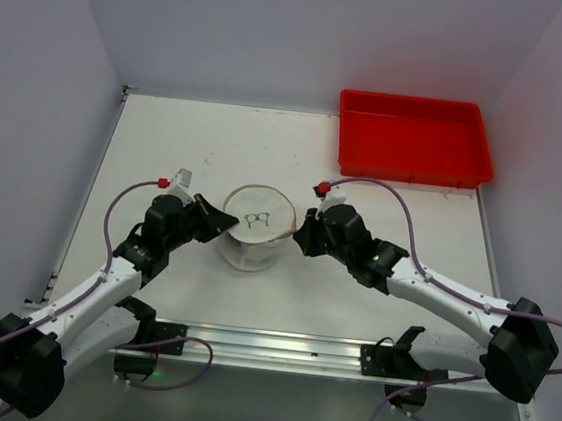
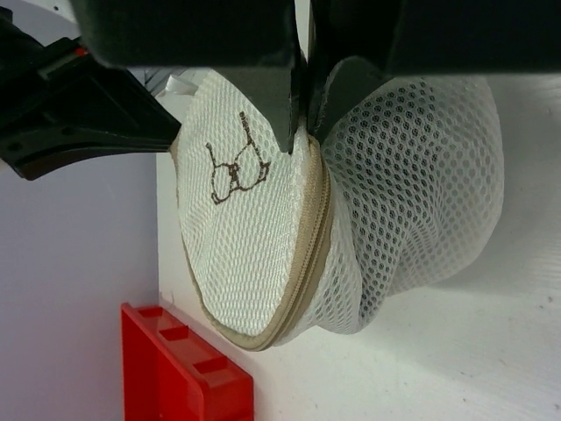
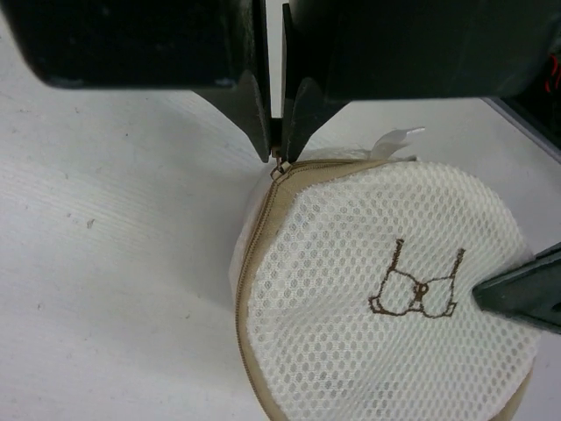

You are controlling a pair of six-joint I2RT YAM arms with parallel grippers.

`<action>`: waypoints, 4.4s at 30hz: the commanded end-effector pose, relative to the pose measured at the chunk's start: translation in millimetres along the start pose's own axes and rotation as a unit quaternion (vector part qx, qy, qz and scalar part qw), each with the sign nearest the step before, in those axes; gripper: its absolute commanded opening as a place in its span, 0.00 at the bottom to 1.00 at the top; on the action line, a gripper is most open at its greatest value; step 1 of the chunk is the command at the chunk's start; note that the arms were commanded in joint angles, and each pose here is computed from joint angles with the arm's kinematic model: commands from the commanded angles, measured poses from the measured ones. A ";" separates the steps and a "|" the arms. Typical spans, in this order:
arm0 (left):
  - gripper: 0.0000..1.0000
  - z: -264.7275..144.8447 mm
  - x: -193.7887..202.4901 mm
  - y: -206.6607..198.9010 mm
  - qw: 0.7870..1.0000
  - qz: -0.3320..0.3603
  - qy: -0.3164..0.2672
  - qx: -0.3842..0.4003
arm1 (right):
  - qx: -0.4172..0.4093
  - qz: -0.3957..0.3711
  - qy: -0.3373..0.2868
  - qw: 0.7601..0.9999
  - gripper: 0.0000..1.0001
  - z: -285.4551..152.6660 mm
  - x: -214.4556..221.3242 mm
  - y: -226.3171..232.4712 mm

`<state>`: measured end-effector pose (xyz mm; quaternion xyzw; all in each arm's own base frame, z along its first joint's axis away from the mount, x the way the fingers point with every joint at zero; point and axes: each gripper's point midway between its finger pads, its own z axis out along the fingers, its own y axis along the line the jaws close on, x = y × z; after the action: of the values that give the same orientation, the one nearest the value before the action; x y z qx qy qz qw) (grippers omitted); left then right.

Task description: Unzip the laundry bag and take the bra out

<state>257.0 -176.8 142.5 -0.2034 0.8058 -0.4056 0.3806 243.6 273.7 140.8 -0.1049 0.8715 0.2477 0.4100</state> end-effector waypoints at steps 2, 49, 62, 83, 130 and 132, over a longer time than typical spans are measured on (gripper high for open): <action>0.00 9.0 -17.0 13.3 0.996 0.086 0.022 -0.023 | 0.044 -0.046 0.006 0.998 0.00 -8.9 1.1 -36.7; 0.00 27.4 -5.5 -9.2 0.997 0.047 0.035 -0.055 | 0.029 0.024 -0.018 0.999 0.00 8.9 -6.7 -43.2; 0.20 88.9 -72.7 -51.7 0.980 0.175 0.096 -0.003 | -0.117 0.010 0.012 0.993 0.00 0.5 -13.9 40.5; 0.70 36.4 0.2 -23.8 0.995 0.064 0.063 -0.043 | -0.137 0.054 0.008 0.989 0.00 53.6 -21.8 103.0; 0.83 26.1 -0.9 -7.6 0.993 0.071 0.093 -0.030 | -0.183 0.035 -0.015 0.982 0.00 51.6 -19.2 128.6; 0.70 29.6 11.1 -13.2 0.991 0.078 0.104 -0.023 | -0.178 0.034 -0.012 0.983 0.00 51.5 -15.9 125.3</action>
<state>273.2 -182.5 121.2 -0.1211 0.8819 -0.3316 0.3124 230.2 406.0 144.7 -0.1549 0.8306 0.4014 0.3536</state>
